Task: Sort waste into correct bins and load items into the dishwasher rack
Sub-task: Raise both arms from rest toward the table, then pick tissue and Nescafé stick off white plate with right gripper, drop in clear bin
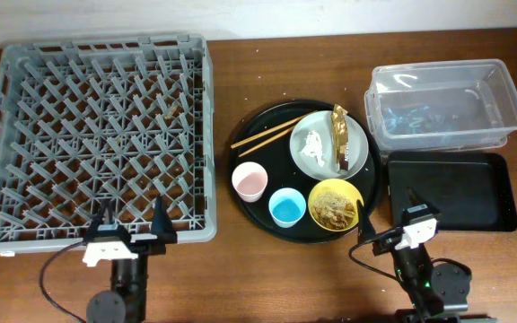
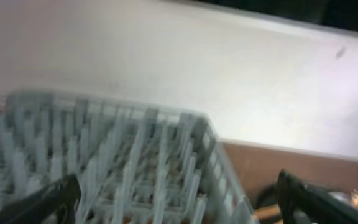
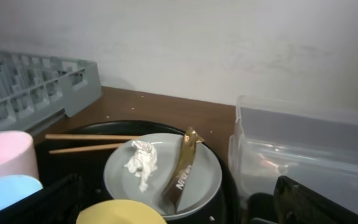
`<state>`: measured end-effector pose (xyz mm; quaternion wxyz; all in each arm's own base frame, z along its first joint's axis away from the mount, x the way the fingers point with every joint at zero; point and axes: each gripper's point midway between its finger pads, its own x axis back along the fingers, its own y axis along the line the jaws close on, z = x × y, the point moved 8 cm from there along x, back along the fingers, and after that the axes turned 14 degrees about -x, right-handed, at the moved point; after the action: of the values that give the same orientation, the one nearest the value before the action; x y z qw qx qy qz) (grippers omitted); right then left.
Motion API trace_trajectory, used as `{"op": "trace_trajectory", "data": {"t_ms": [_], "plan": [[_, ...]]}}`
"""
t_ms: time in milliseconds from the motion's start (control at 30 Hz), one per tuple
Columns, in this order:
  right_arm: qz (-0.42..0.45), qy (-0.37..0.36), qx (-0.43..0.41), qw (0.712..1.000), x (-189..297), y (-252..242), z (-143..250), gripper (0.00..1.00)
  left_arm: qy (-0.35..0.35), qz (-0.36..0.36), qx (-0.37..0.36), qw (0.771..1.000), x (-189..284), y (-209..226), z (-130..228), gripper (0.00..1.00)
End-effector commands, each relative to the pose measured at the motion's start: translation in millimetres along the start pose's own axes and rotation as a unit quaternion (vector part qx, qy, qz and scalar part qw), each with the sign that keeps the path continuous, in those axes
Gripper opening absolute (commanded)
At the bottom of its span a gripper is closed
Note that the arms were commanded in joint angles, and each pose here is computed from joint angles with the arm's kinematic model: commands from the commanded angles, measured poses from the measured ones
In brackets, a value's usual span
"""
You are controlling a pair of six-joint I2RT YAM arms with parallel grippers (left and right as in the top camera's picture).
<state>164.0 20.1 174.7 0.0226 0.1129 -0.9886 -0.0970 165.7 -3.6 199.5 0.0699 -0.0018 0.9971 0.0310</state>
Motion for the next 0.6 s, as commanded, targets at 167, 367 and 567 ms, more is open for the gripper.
{"op": "trace_trajectory", "data": {"t_ms": [167,367,567], "plan": [[0.005,0.053,-0.072,0.996,15,26,-106,0.98,0.104,0.100,-0.001,0.990,-42,-12,-93,0.99],[0.063,0.327,-0.144,0.932,-62,22,-175,0.98,0.331,0.196,0.043,0.922,-146,-29,-145,0.99],[0.038,0.501,-0.245,0.829,-191,6,-89,0.87,0.422,0.200,0.059,0.882,-171,-33,-105,0.99]]}}
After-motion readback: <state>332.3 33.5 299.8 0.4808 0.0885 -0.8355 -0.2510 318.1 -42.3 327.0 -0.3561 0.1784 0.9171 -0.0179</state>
